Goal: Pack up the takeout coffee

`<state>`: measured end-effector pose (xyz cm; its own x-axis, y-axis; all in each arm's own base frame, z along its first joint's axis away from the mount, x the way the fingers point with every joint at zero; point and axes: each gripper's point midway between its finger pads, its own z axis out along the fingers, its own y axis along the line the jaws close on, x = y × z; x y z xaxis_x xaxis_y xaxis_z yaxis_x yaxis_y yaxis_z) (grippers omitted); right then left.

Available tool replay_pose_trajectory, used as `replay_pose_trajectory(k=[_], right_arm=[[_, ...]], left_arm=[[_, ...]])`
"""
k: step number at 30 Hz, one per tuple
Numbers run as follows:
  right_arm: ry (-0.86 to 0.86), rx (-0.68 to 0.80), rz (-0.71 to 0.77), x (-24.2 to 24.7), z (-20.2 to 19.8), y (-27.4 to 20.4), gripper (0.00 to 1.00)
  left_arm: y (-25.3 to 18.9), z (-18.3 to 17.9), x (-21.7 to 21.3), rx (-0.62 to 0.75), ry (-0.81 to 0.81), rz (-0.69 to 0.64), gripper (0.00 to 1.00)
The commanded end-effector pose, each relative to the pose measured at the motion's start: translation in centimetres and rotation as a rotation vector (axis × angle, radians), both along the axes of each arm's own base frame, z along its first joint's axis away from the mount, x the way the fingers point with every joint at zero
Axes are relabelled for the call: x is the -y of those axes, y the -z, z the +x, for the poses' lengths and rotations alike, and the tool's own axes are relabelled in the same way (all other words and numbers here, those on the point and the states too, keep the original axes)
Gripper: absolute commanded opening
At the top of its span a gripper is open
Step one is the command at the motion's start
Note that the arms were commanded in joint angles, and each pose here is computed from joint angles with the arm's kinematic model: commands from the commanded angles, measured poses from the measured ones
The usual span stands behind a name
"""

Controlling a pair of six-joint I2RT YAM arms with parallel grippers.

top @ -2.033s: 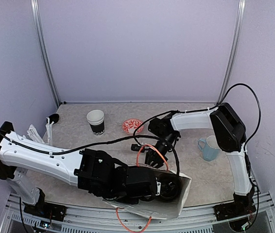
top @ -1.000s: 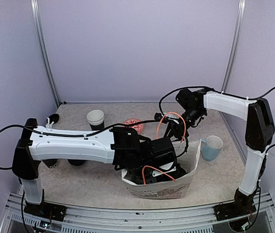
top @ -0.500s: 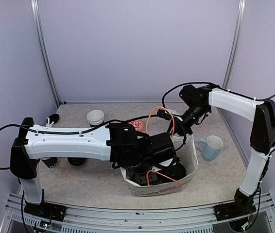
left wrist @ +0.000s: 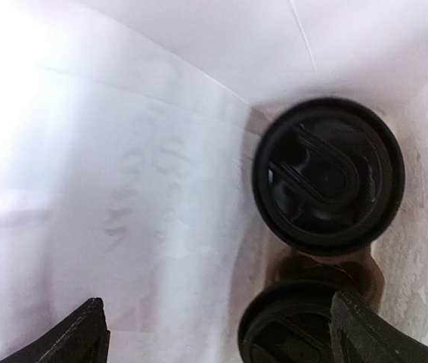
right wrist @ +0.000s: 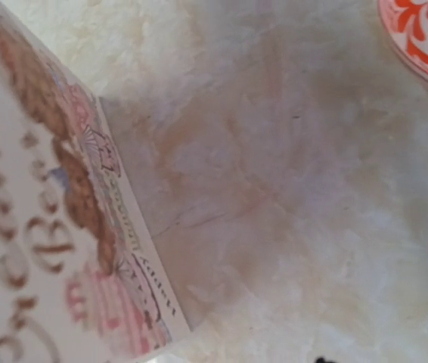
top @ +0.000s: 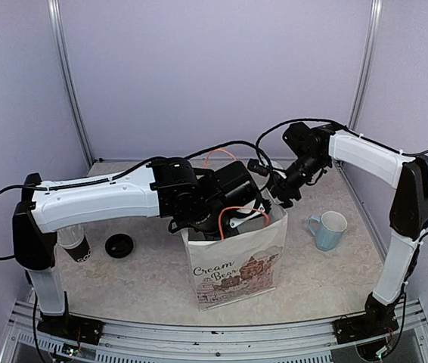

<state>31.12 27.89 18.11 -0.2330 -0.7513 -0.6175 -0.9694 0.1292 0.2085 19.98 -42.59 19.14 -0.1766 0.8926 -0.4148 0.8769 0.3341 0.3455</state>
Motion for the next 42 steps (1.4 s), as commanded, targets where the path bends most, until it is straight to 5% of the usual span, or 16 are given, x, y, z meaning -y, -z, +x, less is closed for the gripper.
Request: replay_pose_trajectory(k=[1, 15, 23, 31, 34, 37, 42], right_arm=[[0.045, 0.007, -0.001, 0.7, 0.8, -1.3, 0.56], [0.06, 0.224, 0.133, 1.3, 0.0, -11.4, 0.56], [-0.094, 0.226, 0.337, 0.2, -4.7, -16.1, 0.57], [-0.238, 0.158, 0.261, -3.8, -8.6, -13.0, 0.61], [-0.207, 0.157, 0.234, -5.1, -7.2, -12.1, 0.61], [-0.22, 0.131, 0.241, -6.2, -6.7, -11.8, 0.58], [-0.299, 0.079, 0.277, -8.0, -8.0, -12.2, 0.5]], left_arm=[[-4.0, 1.7, 0.7, 0.072, 0.013, -0.092, 0.99], [-12.6, 2.9, 1.6, 0.2, 0.001, -0.283, 0.9], [-20.3, 2.0, 1.4, 0.256, 0.033, -0.521, 0.86], [-22.9, 0.7, -0.2, 0.223, 0.043, -0.631, 0.83], [-23.9, 1.4, -1.3, 0.238, -0.013, -0.685, 0.84], [-25.7, 3.6, -3.9, 0.326, -0.166, -0.757, 0.98], [-27.1, 6.8, -8.4, 0.395, -0.397, -0.844, 0.99]])
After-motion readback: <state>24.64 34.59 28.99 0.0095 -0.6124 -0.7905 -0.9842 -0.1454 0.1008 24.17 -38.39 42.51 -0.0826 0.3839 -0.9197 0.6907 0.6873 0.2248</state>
